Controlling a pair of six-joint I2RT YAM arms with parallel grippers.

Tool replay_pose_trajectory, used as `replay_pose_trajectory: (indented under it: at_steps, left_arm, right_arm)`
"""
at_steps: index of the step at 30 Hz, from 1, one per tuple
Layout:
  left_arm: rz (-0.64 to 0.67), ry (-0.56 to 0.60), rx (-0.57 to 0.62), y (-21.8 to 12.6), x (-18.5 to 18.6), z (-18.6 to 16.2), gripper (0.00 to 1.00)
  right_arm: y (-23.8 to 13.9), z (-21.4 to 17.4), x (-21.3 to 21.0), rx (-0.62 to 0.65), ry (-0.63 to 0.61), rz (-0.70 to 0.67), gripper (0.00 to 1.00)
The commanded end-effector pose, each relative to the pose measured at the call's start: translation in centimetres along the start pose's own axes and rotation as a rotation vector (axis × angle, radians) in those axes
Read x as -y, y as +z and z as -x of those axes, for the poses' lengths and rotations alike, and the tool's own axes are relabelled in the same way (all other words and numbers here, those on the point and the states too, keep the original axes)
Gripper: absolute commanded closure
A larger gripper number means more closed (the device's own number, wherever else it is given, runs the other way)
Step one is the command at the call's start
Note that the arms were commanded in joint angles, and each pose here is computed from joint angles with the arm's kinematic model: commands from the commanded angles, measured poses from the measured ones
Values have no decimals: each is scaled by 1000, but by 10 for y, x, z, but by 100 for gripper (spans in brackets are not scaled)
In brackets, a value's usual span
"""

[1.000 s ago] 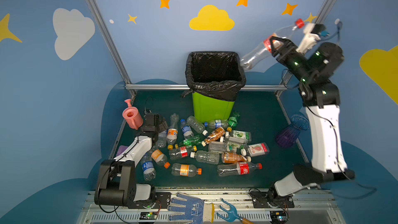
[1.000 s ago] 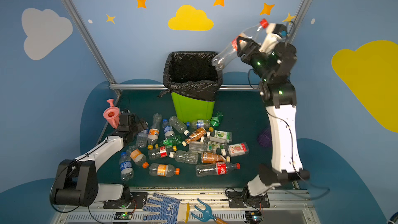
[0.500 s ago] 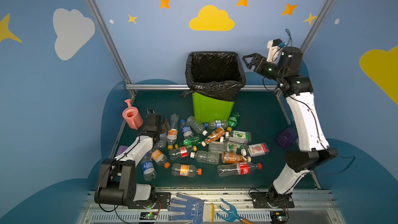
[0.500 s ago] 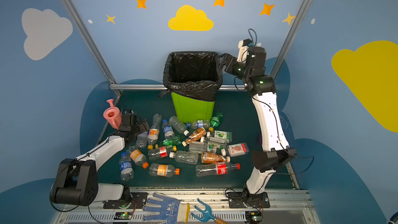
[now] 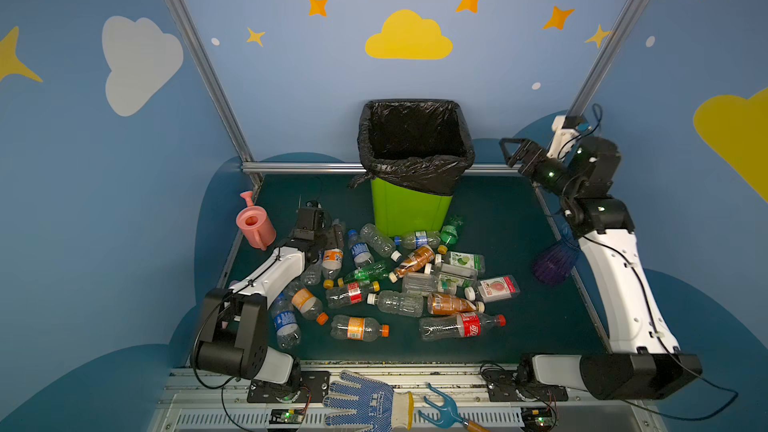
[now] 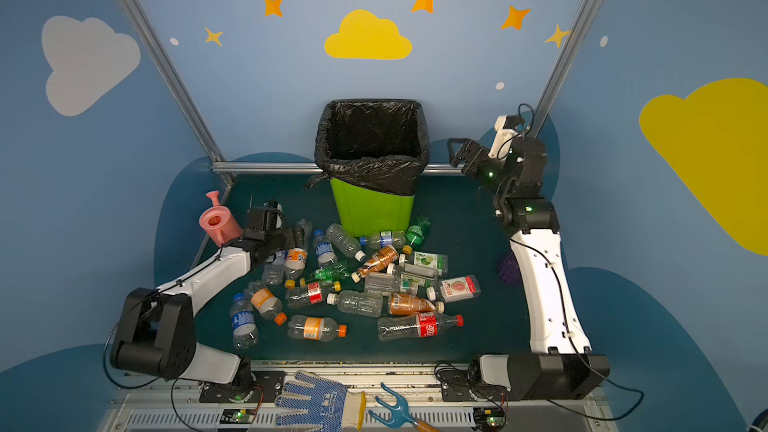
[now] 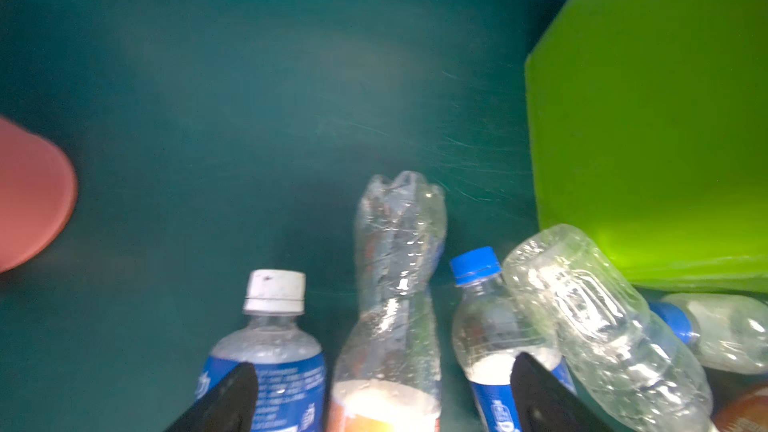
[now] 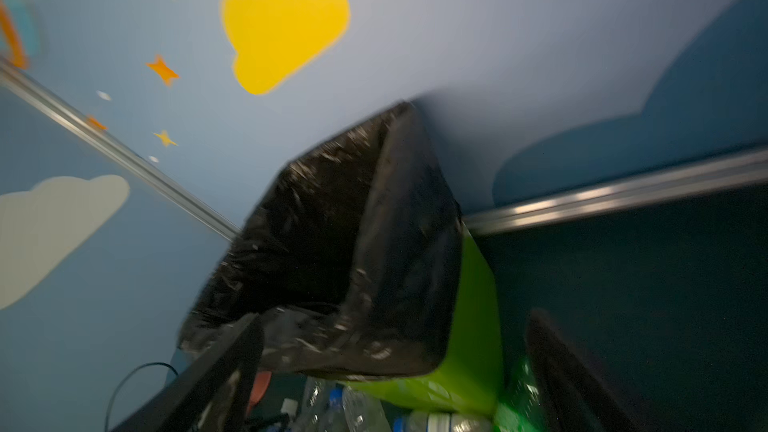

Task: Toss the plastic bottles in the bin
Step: 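Grasp the crushed clear bottle with the left gripper while the right arm lowers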

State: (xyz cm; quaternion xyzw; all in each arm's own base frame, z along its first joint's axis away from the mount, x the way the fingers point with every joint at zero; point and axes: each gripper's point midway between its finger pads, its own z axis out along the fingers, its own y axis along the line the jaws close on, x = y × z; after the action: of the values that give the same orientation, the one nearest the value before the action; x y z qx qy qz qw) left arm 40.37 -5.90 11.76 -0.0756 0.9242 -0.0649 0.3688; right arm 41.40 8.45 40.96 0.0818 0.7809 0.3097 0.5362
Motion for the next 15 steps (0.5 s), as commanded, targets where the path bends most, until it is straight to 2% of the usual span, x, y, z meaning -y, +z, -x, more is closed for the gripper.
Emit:
replay_pose_trajectory:
  at_steps: [1, 3, 8, 15]
  left_arm:
    - [-14, 66, -129, 3, 8, -19, 18]
    - [-3, 52, -163, 7, 6, -25, 23]
    - [-22, 41, -212, 12, 11, -33, 26]
    - [8, 38, -305, 24, 11, -45, 32]
  right_arm:
    - [-6, -31, 21, -62, 59, -30, 4]
    - [-5, -56, 44, -111, 96, -75, 5]
    - [-7, -104, 86, -196, 160, -157, 5]
    - [-18, -137, 118, -232, 219, -224, 5]
